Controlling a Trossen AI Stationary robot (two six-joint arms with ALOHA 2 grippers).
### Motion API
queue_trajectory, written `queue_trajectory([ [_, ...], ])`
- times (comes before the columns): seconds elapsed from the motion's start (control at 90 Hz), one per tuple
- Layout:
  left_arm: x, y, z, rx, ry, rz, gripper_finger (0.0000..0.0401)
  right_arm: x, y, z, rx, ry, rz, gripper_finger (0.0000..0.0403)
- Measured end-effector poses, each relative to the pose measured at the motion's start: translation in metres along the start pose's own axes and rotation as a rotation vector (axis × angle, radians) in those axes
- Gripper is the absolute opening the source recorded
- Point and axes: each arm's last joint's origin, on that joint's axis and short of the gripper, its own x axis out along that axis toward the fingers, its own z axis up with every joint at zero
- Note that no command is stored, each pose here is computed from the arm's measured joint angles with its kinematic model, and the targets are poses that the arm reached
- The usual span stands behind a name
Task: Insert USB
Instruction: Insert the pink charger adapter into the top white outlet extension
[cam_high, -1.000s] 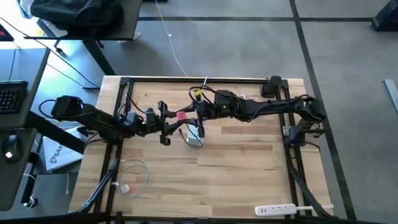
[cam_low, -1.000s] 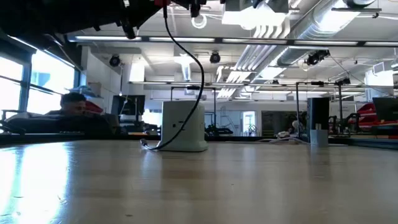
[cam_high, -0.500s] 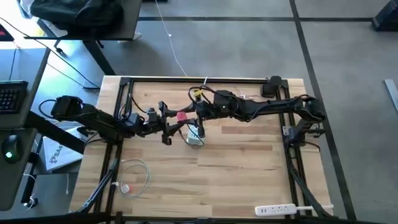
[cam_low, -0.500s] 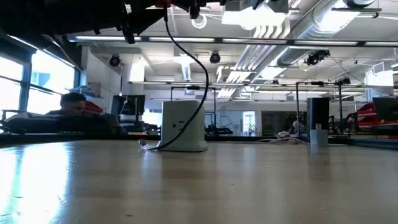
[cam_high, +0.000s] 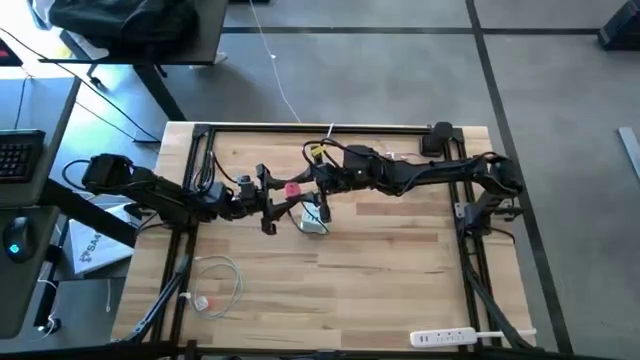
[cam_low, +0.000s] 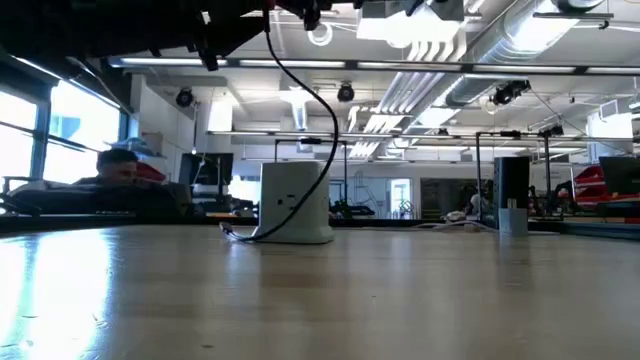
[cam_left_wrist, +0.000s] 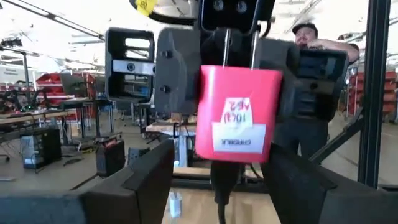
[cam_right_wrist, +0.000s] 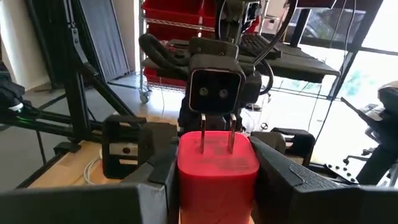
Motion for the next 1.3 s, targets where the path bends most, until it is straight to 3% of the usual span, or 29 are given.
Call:
queue_trajectory([
  [0.244, 0.006, -0.001, 0.004, -0.023, 0.004, 0.011, 0.0205, 0.0, 0.0, -0.002, 0.004, 0.018, 0.003, 0.0114],
  [0.478, 0.021, -0.005, 0.006, 0.003, 0.122, 0.002, 0.0205, 0.0, 0.001, -0.004, 0.006, 0.044, 0.007, 0.0114],
  [0.844, 0.023, -0.006, 0.006, 0.003, 0.135, -0.009, 0.0202, 0.0, 0.002, -0.009, -0.003, 0.093, 0.016, 0.0114],
  [0.989, 0.023, -0.006, 0.005, 0.005, 0.152, -0.011, 0.018, 0.0, 0.002, -0.009, -0.007, 0.087, 0.017, 0.0114],
  [1.189, 0.023, -0.006, 0.004, 0.009, 0.161, -0.011, 0.0122, 0.0, 0.002, -0.009, -0.002, 0.093, 0.019, 0.0114],
  [1.3, 0.023, -0.004, 0.003, 0.009, 0.167, -0.006, 0.012, 0.0, 0.002, -0.01, 0.002, 0.098, 0.019, 0.0122],
])
